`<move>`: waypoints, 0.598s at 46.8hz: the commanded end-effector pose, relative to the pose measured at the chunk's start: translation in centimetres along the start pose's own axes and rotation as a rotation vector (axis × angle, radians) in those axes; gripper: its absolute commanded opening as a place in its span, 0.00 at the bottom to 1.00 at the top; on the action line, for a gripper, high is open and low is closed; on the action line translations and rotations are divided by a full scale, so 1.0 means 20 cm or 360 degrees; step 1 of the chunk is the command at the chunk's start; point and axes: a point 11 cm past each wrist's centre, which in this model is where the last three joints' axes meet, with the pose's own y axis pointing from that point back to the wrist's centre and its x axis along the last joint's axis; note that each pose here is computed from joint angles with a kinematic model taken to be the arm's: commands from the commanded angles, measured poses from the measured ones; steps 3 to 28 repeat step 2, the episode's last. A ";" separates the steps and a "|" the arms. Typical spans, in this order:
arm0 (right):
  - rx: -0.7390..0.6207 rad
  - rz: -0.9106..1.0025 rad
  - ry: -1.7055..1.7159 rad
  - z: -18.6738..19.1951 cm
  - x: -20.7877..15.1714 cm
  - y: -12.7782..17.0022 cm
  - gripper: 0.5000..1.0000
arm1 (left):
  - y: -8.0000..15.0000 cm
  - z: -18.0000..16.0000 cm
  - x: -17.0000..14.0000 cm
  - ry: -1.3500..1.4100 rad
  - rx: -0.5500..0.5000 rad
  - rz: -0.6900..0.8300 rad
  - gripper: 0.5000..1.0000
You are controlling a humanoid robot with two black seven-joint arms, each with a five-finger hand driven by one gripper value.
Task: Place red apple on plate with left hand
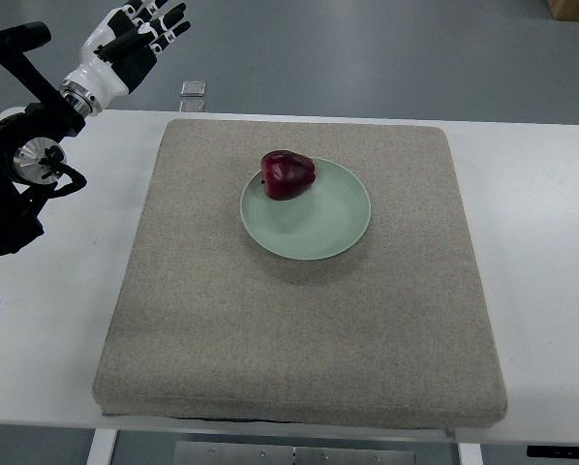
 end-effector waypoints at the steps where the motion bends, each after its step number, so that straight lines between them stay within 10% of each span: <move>1: 0.0012 0.0010 0.0002 0.00 0.00 0.00 0.86 | -0.01 0.00 -0.01 0.0001 0.0000 0.0000 0.98; 28: 0.0012 0.0014 0.0002 0.00 0.00 0.00 0.86 | -0.01 -0.01 -0.01 0.0005 0.0000 -0.0001 0.98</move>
